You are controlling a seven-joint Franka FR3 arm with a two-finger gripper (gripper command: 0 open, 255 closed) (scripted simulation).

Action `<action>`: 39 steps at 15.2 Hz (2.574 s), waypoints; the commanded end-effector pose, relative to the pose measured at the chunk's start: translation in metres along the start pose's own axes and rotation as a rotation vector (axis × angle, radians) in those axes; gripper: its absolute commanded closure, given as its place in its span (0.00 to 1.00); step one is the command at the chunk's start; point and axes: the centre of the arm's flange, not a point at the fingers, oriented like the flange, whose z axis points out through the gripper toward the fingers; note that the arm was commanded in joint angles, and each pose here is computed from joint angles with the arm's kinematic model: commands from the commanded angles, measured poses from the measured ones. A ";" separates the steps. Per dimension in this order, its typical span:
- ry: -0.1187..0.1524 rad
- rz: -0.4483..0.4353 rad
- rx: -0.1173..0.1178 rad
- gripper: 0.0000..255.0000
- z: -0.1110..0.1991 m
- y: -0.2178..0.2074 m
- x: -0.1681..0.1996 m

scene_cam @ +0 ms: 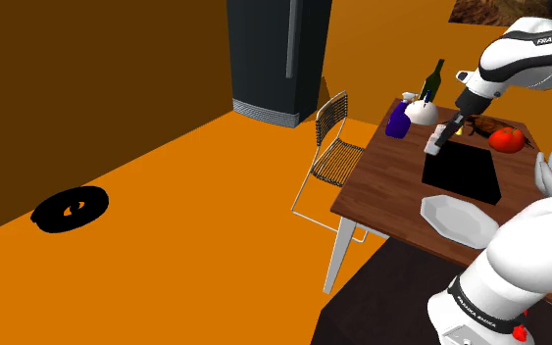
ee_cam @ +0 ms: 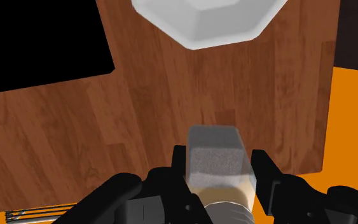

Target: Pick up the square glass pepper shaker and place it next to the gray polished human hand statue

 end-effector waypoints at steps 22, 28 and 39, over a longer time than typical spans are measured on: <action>0.000 -0.002 0.000 1.00 -0.058 0.147 -0.259; 0.000 -0.002 0.000 1.00 -0.048 0.162 -0.288; 0.000 -0.002 0.000 1.00 0.009 0.164 -0.299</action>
